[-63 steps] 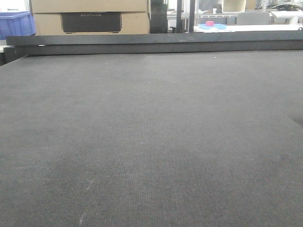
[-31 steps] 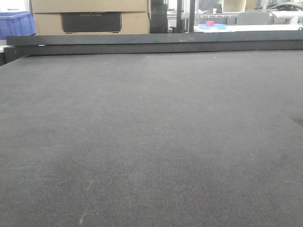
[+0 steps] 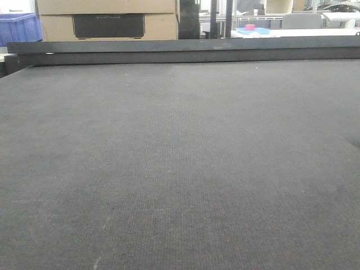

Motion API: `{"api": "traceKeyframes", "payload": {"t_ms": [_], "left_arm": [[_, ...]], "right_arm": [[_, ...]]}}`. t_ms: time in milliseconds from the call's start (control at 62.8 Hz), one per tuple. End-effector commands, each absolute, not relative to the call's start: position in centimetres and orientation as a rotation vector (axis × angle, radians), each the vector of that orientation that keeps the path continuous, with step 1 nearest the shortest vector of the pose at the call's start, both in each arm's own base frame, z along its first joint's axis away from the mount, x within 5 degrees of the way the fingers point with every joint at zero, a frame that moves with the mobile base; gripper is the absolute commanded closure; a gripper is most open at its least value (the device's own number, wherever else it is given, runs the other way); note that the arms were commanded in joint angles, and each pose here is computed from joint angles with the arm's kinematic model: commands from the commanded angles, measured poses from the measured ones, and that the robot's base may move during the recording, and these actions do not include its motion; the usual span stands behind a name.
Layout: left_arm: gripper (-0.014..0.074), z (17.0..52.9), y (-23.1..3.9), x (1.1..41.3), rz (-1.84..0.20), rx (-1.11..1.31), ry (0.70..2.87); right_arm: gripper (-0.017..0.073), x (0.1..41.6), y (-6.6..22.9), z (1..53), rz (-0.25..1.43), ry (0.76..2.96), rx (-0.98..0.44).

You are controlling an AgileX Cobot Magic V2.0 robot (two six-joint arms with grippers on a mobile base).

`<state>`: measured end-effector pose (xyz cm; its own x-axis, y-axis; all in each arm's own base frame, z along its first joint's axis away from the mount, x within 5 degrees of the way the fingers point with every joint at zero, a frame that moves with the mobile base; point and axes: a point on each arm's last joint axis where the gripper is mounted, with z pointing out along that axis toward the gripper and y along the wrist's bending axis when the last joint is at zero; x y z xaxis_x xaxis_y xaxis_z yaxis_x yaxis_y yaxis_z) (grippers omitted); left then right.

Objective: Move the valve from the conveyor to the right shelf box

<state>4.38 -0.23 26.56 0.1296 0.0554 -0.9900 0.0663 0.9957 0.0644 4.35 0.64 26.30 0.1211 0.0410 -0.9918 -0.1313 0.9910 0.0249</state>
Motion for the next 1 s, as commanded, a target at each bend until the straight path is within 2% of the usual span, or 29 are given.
{"api": "traceKeyframes", "payload": {"t_ms": [0,239,510,621,764,987], "left_arm": [[0.0705,29.3,0.0,3.9,0.031,0.105,1.464],[0.0705,35.5,0.0,6.7,0.036,0.084,1.694],[0.0705,39.3,-0.7,13.2,0.004,0.056,2.086],[0.0705,39.7,-1.1,15.9,-0.020,0.048,2.214],[0.0705,39.9,-1.4,18.9,-0.015,0.050,2.273],[0.0705,38.3,-1.6,21.7,-0.026,0.010,2.362]], "right_arm": [[0.0721,4.0,0.7,28.2,0.122,1.505,-0.101],[0.0721,6.6,1.2,32.6,0.129,1.756,-0.136],[0.0721,12.5,2.2,35.6,0.142,2.200,-0.196],[0.0721,14.6,2.5,36.3,0.147,2.364,-0.220],[0.0721,17.9,2.9,37.1,0.151,2.490,-0.238],[0.0721,21.9,3.4,36.1,0.157,2.689,-0.261]]}}
